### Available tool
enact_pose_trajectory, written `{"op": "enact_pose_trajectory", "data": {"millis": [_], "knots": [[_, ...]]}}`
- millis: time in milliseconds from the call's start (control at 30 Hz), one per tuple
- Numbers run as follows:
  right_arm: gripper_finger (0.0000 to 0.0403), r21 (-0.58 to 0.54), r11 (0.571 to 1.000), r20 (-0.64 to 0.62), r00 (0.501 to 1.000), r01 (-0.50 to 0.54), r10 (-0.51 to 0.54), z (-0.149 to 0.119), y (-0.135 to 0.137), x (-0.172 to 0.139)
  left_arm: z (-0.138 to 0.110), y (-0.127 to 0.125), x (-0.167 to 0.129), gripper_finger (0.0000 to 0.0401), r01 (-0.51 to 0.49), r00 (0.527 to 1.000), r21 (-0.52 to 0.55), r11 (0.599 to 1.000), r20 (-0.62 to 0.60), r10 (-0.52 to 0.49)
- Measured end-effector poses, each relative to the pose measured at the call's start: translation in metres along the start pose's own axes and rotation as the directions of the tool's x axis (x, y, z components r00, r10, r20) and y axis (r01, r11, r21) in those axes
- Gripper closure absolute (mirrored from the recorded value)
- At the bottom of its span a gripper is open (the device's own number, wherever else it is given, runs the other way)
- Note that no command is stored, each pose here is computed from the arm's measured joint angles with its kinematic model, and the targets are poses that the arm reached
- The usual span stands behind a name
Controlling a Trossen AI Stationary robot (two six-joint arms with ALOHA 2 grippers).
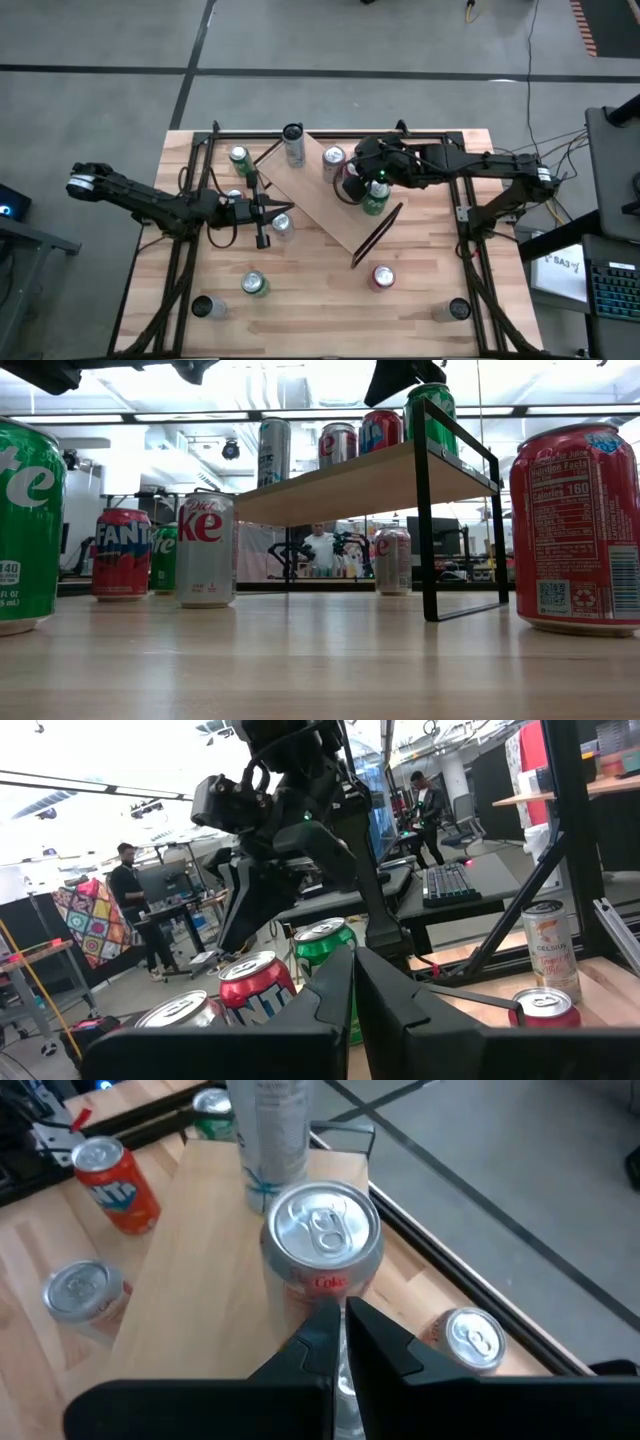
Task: Place canned beverage on shelf
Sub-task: Adjust the orange soda can on the shelf
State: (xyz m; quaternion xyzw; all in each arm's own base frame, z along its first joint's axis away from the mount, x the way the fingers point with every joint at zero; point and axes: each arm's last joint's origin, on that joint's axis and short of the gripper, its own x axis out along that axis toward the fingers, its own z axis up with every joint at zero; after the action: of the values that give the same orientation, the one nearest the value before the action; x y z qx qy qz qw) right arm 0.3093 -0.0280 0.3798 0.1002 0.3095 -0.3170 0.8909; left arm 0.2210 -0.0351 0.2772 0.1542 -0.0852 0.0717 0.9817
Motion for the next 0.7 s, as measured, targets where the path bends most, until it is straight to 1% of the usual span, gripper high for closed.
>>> {"op": "enact_pose_trajectory", "data": {"millis": [267,400,567,700], "knots": [[0.039,0.032,0.999,-0.079,0.996,0.038,-0.035,-0.008,-0.004,0.0,0.0,0.0,0.0,0.0401,0.0,1.0,0.0,1.0,0.0,0.0],[0.039,0.046,0.999,-0.091,0.996,0.011,-0.007,-0.009,-0.002,-0.001,0.0,0.0,0.0,0.0401,0.0,1.0,0.0,1.0,0.0,0.0],[0.039,0.048,0.999,-0.1,0.995,0.002,0.003,-0.011,0.001,0.0,0.0,0.0,0.0,0.0401,0.0,1.0,-0.001,1.0,0.0,0.0],[0.039,0.053,0.998,-0.117,0.992,-0.031,0.037,-0.011,0.005,0.005,0.0,0.0,0.0,0.0401,0.0,1.0,0.0,1.0,0.0,0.0]]}}
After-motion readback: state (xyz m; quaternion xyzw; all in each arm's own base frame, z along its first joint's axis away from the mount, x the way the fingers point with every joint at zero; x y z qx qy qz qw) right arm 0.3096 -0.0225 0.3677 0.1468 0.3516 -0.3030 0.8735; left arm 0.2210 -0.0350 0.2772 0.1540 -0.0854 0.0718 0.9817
